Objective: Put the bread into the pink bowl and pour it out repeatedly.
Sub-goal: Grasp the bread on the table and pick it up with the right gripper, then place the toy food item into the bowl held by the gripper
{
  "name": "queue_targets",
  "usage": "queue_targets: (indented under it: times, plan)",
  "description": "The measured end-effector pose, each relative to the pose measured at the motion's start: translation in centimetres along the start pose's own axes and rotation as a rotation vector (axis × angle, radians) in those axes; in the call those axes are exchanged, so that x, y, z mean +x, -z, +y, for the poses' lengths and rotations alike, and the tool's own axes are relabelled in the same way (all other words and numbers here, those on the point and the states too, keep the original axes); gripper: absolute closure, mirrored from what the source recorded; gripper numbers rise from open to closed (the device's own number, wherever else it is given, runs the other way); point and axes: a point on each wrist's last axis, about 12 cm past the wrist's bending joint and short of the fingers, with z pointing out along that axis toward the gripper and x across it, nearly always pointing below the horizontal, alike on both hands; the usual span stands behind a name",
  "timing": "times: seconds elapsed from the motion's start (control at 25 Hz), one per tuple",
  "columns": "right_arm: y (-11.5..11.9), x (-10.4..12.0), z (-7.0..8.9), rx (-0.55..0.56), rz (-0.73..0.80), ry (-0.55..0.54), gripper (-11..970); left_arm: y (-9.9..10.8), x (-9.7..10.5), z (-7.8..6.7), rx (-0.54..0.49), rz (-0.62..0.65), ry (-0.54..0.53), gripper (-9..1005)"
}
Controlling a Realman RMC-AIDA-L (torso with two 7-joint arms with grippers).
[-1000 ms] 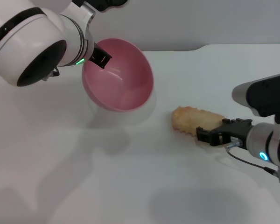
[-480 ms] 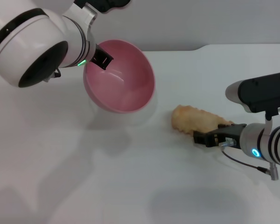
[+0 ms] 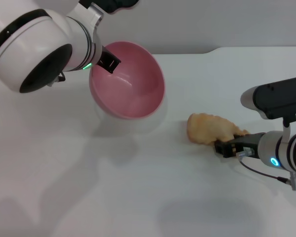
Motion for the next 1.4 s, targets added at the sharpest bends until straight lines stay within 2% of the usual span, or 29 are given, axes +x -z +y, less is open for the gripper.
queue_targets:
  times: [0.16,0.52,0.68,1.04,1.4]
  plan:
    - [1.5,-0.9,0.3,0.003,-0.051,0.014,488,-0.1,0.1,0.0,0.001,0.002,0.000,949]
    - [8.4,-4.7,-0.5,0.097,-0.274,0.045,592,-0.6,0.7,-0.1,0.010,0.017,0.017,949]
    - [10.4,-5.5,0.3,0.083,-0.335,0.060,629,-1.0,0.7,-0.8,0.061,0.003,0.037,949]
    - [9.0,-5.9,4.1,-0.030,-0.327,0.136,663,-1.2,0.0,-3.0,0.154,-0.044,0.023,950]
    - [7.5,-5.8,5.7,-0.093,-0.292,0.168,700,-1.0,-0.3,-3.4,0.176,-0.061,0.022,950]
